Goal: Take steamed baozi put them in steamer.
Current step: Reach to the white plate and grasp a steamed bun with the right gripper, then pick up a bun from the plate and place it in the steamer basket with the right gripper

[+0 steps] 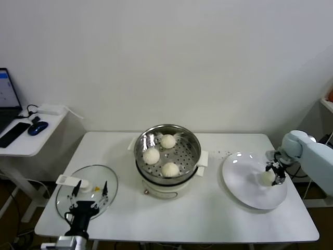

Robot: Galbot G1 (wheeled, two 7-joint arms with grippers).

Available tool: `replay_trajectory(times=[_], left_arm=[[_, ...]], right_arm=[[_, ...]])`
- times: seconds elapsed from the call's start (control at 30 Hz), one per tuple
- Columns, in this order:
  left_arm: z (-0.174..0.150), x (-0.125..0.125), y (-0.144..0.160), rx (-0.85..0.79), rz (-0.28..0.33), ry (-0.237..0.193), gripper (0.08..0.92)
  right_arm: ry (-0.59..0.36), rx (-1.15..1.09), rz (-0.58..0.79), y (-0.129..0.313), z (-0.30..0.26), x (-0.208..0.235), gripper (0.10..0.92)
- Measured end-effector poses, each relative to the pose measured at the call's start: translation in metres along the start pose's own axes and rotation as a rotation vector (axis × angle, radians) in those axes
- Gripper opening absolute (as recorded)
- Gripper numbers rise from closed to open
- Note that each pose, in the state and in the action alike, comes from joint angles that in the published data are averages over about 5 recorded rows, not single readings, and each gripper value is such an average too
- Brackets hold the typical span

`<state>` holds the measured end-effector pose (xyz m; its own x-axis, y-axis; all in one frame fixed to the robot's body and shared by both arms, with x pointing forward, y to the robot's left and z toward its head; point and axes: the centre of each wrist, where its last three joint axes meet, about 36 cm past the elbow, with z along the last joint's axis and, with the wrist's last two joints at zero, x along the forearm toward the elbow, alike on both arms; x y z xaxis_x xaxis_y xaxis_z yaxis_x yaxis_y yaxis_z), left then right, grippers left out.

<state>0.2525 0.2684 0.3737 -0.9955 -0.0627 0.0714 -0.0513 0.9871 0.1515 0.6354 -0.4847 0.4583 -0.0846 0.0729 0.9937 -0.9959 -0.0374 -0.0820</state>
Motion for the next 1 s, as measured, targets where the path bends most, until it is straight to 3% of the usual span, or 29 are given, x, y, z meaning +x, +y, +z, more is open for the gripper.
replay_trajectory(times=[0.43,0.73,1.0], left_arm=[[-0.001,-0.001,0.000,0.004,-0.003,-0.007,0.823],[-0.005,0.001,-0.001,0.009,-0.005,-0.023,0.823],[-0.013,0.001,-0.006,0.005,0.001,-0.047,0.823]], right_arm=[[-0.036,-0.041,0.023,-0.005,0.000,0.027,0.662],[-0.113,-0.055,0.085,-0.033,-0.026,0.088,0.663],[-0.210,-0.038,0.130,-0.065,-0.084,0.153,0.670]])
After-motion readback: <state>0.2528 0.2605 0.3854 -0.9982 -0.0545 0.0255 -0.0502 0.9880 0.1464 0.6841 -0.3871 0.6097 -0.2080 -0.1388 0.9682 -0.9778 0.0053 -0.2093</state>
